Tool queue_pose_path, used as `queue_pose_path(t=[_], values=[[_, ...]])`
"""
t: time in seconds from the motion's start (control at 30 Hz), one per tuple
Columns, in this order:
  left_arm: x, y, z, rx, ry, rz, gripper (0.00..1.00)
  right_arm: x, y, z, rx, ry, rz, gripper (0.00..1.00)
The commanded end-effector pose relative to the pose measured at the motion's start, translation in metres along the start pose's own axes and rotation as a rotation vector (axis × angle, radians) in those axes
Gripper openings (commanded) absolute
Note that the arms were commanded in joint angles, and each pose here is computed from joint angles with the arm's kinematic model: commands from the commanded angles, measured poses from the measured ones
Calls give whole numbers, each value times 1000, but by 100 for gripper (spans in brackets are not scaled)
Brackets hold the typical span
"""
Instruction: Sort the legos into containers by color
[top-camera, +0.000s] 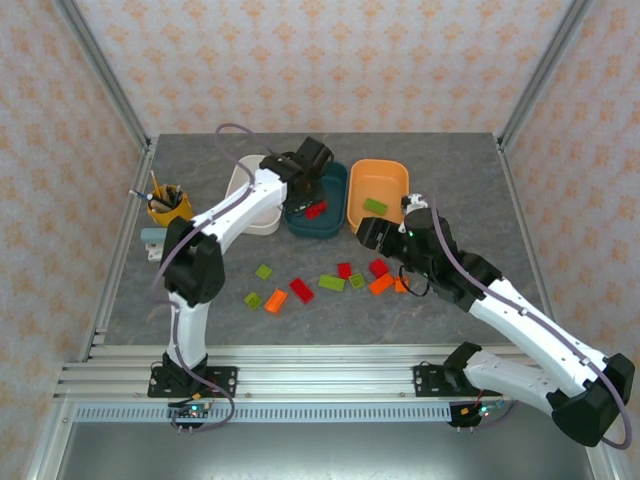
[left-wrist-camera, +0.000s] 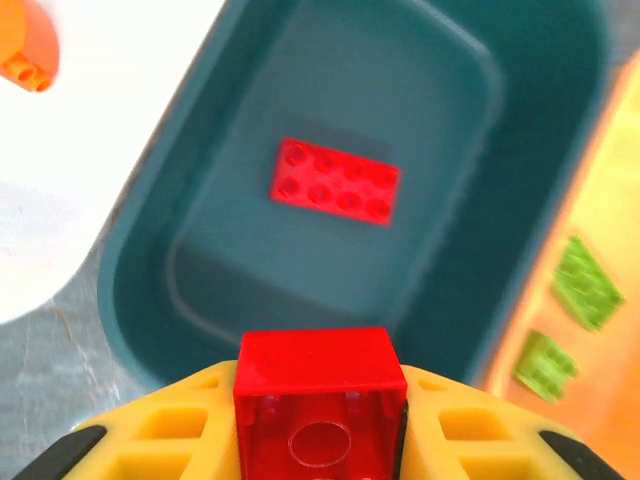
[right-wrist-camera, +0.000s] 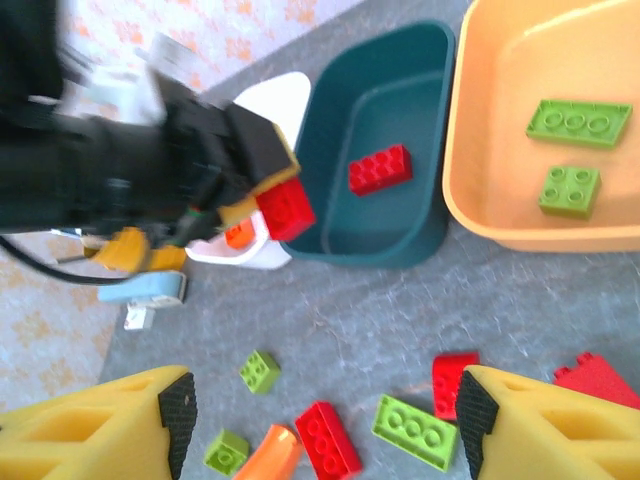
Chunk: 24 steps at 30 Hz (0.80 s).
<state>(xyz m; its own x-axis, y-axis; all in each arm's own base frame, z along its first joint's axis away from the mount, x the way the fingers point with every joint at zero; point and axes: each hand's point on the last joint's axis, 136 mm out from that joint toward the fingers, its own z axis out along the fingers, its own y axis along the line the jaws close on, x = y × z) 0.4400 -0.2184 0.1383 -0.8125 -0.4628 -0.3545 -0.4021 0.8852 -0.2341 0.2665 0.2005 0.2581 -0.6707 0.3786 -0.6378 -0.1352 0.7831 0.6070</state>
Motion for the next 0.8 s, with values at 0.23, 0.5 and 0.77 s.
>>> queue_pose_path(t=[0.23, 0.5, 0.77], values=[[6, 19, 51, -168, 92, 98, 35, -13, 0, 2, 3, -53, 70, 71], [-10, 5, 22, -106, 42, 84, 64, -6, -18, 2, 79, -26, 46, 72], [-38, -12, -83, 101, -110, 22, 72, -5, -46, -12, 252, 52, -75, 72]])
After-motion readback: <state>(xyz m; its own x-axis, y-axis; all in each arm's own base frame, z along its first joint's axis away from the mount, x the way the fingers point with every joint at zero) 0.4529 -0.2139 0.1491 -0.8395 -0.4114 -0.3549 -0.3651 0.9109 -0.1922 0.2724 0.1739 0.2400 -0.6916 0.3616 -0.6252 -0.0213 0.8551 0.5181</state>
